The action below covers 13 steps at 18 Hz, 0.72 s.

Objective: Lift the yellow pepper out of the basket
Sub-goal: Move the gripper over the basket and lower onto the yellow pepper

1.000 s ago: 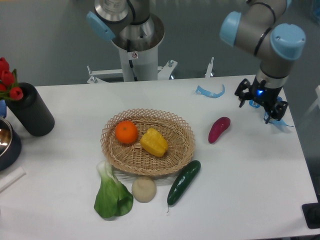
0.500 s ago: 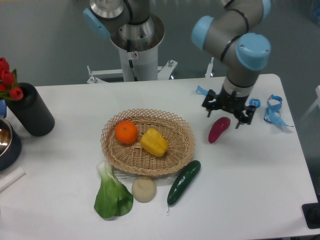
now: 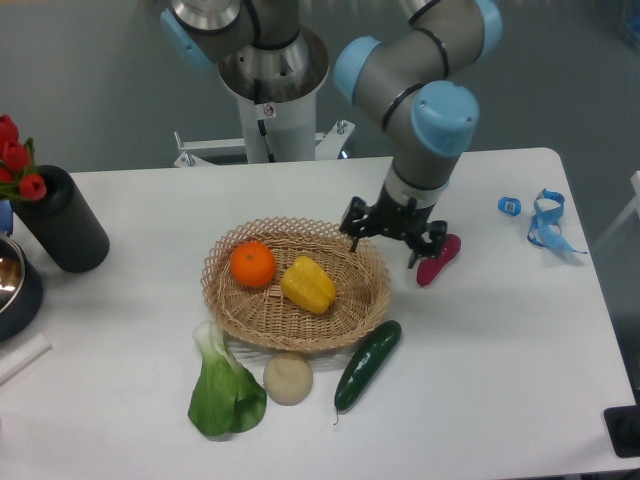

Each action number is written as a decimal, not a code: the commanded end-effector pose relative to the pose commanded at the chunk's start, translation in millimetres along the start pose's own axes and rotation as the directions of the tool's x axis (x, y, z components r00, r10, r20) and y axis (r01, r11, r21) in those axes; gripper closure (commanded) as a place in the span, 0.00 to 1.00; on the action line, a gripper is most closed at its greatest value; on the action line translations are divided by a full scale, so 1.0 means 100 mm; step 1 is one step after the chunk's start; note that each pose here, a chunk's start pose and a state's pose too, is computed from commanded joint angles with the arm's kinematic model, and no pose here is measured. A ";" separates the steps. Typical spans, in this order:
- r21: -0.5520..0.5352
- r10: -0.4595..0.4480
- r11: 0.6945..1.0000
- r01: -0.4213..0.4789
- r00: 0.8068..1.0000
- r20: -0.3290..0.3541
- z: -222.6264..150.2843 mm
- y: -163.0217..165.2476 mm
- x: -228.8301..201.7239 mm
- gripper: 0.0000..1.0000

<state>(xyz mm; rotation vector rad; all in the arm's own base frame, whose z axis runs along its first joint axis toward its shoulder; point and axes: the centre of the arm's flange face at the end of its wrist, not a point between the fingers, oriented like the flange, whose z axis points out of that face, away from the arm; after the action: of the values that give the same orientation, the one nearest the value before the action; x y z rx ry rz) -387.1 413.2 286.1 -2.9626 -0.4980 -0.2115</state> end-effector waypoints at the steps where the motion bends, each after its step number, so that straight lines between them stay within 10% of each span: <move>1: 0.000 -0.029 1.000 0.029 1.000 -0.002 0.02 -0.03 0.02 0.00; 13: -0.020 -0.397 0.918 0.397 0.918 0.007 0.27 -0.62 0.23 0.00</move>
<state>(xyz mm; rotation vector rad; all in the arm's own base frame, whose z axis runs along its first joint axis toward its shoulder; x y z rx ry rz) -382.8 482.4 269.6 -2.8472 -1.1037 -0.2522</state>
